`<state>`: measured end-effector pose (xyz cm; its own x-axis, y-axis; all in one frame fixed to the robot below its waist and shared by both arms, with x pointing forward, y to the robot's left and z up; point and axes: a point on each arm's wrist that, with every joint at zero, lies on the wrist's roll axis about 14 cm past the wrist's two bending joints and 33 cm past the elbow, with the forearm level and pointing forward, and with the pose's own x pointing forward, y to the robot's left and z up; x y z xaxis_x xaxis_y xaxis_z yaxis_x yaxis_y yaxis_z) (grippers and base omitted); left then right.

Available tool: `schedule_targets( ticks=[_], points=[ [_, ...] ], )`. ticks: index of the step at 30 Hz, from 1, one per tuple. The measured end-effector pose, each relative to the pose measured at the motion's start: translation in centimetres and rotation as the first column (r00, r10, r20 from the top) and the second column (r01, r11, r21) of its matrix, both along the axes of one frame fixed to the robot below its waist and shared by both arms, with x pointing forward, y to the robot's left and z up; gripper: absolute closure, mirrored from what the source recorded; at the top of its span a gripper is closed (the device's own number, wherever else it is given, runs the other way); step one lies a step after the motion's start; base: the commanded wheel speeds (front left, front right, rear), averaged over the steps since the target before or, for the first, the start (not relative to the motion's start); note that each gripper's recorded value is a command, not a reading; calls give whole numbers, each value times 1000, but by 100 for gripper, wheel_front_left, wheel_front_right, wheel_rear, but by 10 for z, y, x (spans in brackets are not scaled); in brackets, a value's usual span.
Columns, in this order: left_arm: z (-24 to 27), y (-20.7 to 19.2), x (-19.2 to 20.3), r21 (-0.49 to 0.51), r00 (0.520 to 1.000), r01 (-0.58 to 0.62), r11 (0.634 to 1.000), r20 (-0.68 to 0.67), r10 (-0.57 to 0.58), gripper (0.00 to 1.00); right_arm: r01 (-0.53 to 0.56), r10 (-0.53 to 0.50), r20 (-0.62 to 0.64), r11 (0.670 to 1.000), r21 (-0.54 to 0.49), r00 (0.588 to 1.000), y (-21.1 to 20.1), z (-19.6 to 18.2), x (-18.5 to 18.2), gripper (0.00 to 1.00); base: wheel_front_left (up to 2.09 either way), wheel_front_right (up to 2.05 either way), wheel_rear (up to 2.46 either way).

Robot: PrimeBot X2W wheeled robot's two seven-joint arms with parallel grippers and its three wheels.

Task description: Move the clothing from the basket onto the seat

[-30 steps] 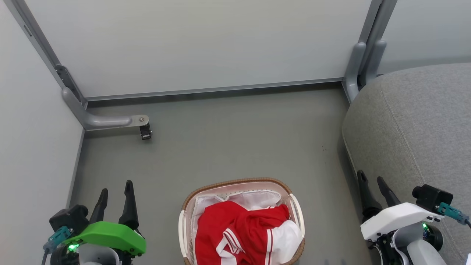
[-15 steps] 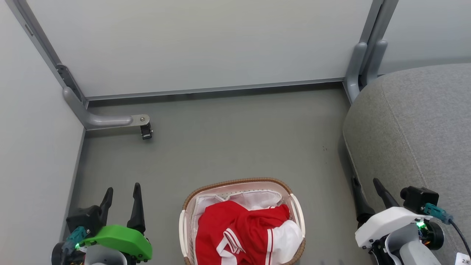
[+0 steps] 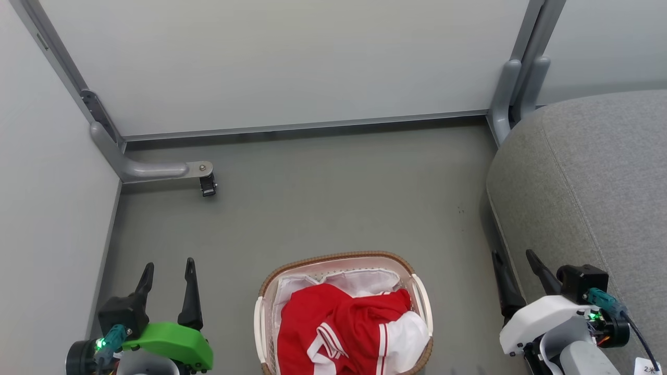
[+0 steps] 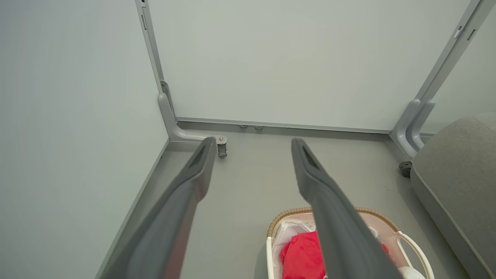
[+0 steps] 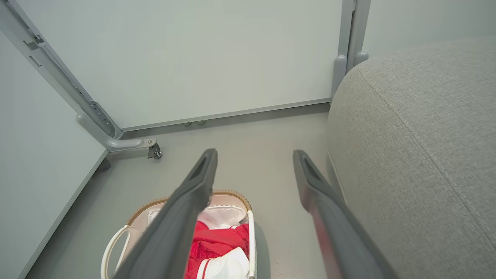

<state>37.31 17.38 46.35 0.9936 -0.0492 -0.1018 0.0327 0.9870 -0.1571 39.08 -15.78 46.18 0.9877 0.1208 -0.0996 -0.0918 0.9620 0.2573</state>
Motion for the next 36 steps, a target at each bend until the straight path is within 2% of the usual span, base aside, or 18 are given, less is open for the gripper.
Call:
schedule_targets(
  ticks=[13, 36],
  points=[
    [1, 6, -1, 57, 999, -26, 998, 25, 24, 0, -3, 5, 15, 996, -94, 1000, -3, -2, 0, 0, 0, 0, 0],
    [-13, -4, -4, 186, 999, 44, 982, 8, -46, 0, -35, 41, 23, 973, -229, 999, 1, -9, 5, 0, 0, 0, 0]
  ],
)
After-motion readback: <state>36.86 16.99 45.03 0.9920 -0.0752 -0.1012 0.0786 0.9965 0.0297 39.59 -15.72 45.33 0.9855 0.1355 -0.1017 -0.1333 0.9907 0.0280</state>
